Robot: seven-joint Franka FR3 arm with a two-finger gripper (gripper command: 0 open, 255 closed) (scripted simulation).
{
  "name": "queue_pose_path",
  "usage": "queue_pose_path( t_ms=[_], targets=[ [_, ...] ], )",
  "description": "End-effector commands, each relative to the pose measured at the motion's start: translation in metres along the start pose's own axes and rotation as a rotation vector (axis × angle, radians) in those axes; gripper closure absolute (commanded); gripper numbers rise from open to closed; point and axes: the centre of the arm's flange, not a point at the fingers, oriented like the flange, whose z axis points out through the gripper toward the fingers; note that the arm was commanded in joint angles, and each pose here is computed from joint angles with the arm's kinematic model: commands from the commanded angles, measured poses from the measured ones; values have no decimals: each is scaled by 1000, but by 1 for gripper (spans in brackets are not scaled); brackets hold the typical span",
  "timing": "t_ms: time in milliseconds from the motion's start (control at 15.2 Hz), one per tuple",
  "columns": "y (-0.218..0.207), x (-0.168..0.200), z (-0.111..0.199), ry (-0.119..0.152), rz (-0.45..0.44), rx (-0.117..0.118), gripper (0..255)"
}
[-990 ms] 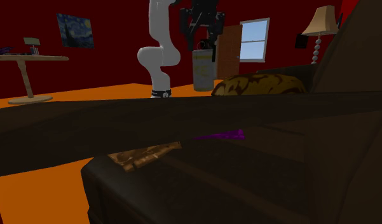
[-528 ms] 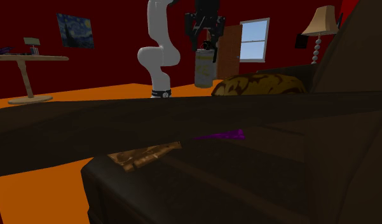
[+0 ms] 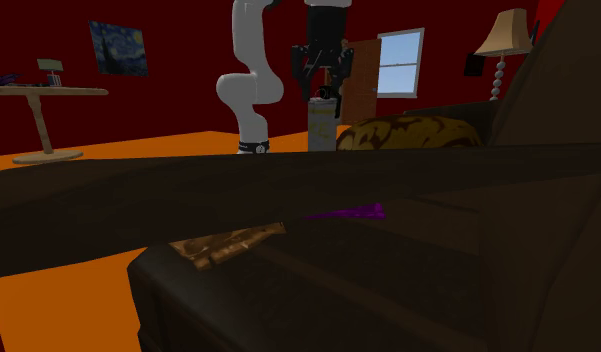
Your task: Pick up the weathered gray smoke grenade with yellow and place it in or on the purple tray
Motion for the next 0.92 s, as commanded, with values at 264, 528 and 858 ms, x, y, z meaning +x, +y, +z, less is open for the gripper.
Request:
queue_pose_path(
  t_ms=[264,528,858],
  targets=[
    [3,5,31,1,0,0,255],
    [4,9,52,1,0,0,255],
    [5,11,66,1,0,0,255]
  ],
)
